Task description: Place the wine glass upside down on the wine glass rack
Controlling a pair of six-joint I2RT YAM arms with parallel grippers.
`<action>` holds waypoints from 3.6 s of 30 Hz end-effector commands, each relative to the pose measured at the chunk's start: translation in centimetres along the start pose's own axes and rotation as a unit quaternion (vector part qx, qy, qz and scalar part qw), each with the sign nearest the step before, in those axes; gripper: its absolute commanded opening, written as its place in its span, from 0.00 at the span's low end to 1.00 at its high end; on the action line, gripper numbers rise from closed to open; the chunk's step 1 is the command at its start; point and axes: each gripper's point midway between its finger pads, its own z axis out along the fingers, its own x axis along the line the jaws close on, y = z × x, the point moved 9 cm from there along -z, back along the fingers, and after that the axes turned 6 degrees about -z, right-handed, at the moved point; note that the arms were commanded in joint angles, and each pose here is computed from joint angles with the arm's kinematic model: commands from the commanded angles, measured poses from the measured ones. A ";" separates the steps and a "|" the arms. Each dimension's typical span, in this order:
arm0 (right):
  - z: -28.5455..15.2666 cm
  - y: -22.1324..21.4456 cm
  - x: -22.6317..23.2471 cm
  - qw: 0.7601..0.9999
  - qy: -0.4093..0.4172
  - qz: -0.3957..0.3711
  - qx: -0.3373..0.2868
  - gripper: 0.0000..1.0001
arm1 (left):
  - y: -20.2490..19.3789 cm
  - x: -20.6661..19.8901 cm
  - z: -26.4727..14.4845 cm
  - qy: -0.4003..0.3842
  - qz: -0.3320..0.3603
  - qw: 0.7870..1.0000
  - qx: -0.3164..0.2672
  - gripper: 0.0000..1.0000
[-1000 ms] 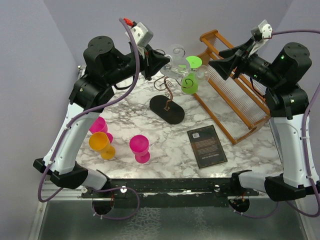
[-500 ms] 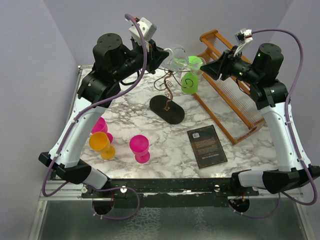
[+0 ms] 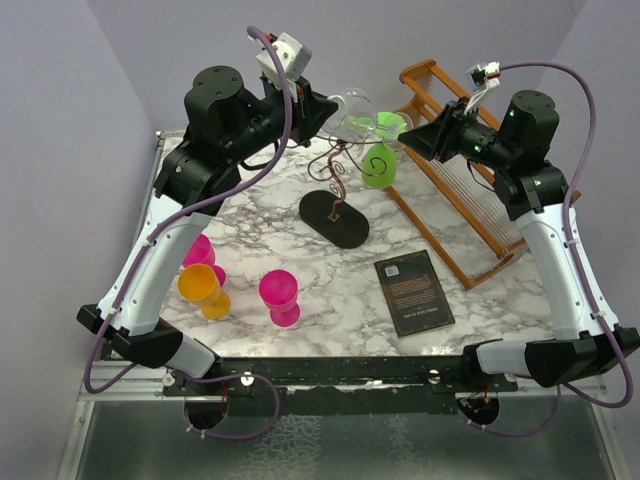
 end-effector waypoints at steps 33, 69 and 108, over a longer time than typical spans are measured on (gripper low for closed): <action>-2.8 3.9 -1.5 0.978 -0.091 -0.180 -0.047 0.01 | 2.5 1.2 -5.0 0.111 0.069 0.990 -0.057 0.75; -5.2 0.5 -2.6 0.756 0.051 -0.642 0.119 0.01 | 0.4 4.2 -7.2 0.229 0.174 0.958 0.001 0.98; 3.4 2.2 -2.8 0.627 0.157 -0.761 0.049 0.01 | 1.2 5.2 -7.2 0.252 0.185 0.950 -0.008 0.98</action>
